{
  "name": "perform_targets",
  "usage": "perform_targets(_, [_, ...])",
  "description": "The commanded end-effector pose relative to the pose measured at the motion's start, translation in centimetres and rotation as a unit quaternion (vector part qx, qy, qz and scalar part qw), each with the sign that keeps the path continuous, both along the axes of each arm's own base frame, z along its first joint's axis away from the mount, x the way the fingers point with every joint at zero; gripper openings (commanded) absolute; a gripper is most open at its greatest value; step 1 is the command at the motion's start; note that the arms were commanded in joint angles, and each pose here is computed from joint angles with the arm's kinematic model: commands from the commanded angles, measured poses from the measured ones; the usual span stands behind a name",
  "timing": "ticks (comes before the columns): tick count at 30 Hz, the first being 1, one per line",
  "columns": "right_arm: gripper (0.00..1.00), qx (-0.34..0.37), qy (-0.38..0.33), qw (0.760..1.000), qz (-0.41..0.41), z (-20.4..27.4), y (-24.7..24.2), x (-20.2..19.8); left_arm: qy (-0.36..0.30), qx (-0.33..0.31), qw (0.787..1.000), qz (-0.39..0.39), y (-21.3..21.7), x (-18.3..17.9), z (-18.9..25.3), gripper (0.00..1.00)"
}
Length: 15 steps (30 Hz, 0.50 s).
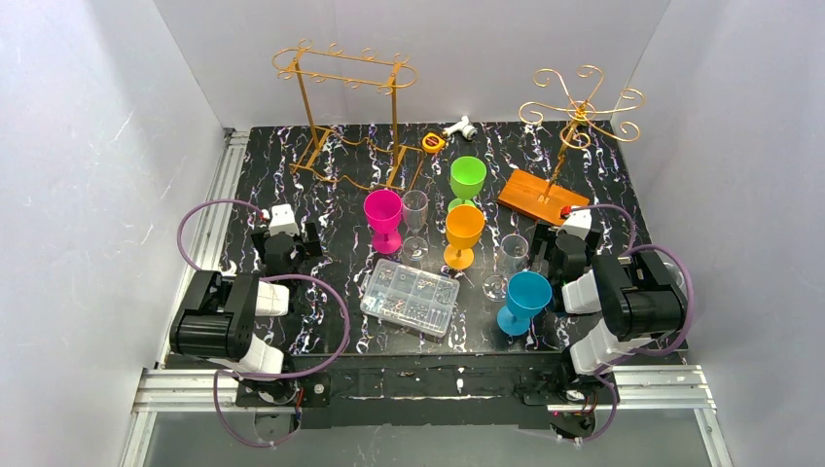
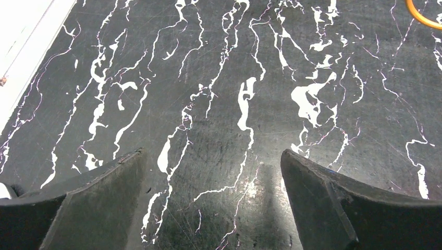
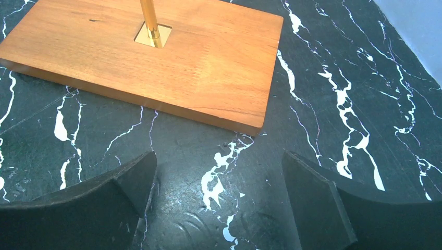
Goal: Place the wine glass upside down on the wine glass rack
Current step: Move the distractor to the center of the board.
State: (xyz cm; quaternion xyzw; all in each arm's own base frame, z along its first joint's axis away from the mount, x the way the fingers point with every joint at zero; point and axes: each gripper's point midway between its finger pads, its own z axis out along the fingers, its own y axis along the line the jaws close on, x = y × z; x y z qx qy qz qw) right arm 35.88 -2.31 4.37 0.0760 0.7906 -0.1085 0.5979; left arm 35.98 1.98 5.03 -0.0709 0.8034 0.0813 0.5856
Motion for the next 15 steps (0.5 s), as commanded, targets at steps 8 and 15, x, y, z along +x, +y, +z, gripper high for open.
perform_targets(8, [1.00,0.003,-0.036,0.999,-0.001,1.8,0.0,1.1,-0.013,-0.003,1.000,-0.011,-0.3,0.5,0.9,0.99])
perform_targets(15, [1.00,0.008,0.003,0.999,-0.052,3.6,-1.2,1.4,-0.012,0.004,0.999,-0.047,-1.3,0.9,2.1,0.99])
